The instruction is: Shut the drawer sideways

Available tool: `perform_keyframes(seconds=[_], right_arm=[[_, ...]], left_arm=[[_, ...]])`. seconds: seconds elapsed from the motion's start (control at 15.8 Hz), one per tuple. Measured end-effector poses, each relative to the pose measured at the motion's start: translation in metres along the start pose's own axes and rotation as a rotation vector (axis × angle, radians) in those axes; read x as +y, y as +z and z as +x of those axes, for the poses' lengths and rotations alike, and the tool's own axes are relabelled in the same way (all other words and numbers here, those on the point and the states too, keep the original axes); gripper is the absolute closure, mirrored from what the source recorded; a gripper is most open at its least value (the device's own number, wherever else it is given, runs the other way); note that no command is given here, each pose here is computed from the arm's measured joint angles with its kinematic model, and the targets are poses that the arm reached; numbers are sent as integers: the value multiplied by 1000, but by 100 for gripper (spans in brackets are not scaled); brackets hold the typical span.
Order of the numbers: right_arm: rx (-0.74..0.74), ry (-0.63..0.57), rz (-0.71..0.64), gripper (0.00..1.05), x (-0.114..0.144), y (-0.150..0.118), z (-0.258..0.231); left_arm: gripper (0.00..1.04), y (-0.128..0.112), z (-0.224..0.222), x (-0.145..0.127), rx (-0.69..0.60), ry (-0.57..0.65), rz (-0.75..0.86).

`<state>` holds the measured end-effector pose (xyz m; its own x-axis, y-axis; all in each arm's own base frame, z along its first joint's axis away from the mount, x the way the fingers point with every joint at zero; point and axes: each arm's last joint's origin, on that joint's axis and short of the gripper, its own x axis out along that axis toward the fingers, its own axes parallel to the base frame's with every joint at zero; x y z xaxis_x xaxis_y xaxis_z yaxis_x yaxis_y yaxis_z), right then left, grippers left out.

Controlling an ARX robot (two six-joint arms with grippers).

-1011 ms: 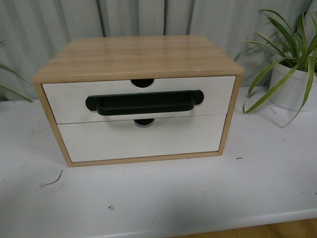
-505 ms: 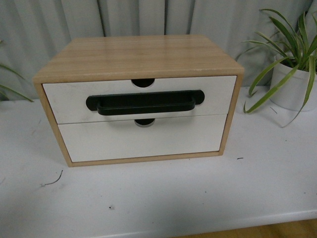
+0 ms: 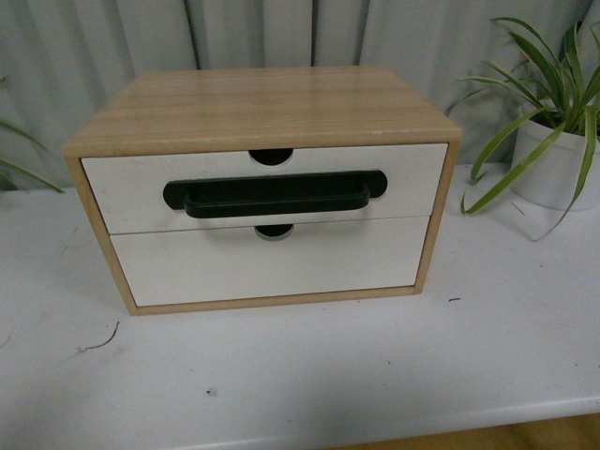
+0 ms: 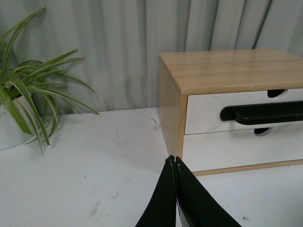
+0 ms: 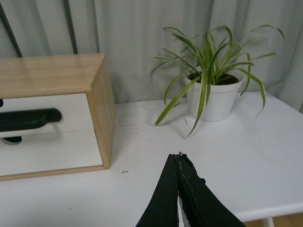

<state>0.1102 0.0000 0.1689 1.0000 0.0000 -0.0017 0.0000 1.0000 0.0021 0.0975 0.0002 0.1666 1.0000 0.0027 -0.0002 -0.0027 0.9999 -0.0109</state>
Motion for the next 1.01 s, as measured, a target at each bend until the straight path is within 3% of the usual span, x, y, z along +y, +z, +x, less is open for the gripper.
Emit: perform_keyframes(seconds=[0.82, 0.88, 1.01], right_arm=[[-6, 0, -1, 102, 0, -2, -13], [-6, 0, -2, 92, 0, -2, -13], [-6, 0, -1, 68, 0, -2, -13]], left_arm=[[103, 0, 0, 0, 0, -1, 0], [98, 0, 0, 0, 0, -1, 0], [75, 0, 0, 0, 0, -1, 0]])
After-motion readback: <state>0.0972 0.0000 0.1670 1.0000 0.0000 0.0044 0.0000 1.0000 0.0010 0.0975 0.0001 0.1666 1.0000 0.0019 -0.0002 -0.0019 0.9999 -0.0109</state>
